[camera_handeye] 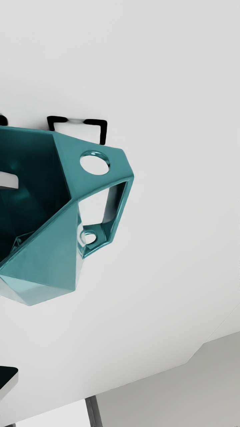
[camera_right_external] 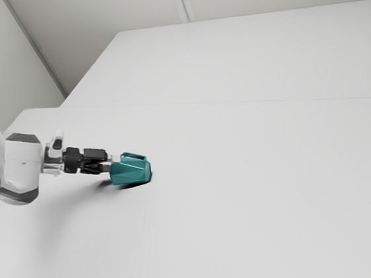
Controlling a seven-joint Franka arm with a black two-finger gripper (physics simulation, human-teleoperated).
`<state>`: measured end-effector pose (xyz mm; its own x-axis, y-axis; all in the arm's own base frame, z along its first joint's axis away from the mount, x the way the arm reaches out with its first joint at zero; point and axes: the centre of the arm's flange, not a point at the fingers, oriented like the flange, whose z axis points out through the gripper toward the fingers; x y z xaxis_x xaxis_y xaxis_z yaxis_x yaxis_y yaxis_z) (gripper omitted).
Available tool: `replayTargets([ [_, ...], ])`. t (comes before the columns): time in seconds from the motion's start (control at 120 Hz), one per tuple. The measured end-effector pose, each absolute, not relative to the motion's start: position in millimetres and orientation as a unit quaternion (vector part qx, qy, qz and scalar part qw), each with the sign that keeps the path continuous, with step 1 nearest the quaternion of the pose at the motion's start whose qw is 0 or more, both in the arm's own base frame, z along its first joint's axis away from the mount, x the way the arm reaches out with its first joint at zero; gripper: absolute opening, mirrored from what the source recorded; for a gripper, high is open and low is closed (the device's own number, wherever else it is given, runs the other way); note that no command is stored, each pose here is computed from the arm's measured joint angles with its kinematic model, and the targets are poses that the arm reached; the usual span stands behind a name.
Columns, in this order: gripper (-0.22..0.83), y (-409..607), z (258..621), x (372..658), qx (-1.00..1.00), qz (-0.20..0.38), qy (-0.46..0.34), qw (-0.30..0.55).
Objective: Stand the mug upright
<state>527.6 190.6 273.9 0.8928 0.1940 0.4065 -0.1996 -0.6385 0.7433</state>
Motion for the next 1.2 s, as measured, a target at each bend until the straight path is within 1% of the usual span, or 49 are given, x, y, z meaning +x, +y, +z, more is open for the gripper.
replayTargets([
  [0.108, 0.55, 188.1, 271.8, 530.5, 0.874, 0.234, -0.007, 0.426],
  [0.183, 0.5, 187.7, 270.9, 531.1, 0.873, 0.237, -0.009, 0.427],
  [0.517, 0.13, 185.0, 268.9, 532.0, 0.871, 0.243, -0.017, 0.427],
  [0.725, -0.04, 183.9, 267.9, 531.5, 0.866, 0.251, -0.016, 0.431],
  [0.933, -0.13, 182.0, 269.7, 532.3, 0.861, 0.262, -0.019, 0.436],
  [1.033, -0.15, 178.9, 273.4, 533.5, 0.856, 0.269, -0.022, 0.441],
  [1.2, -0.16, 171.2, 291.0, 538.5, 0.845, 0.29, -0.036, 0.448],
])
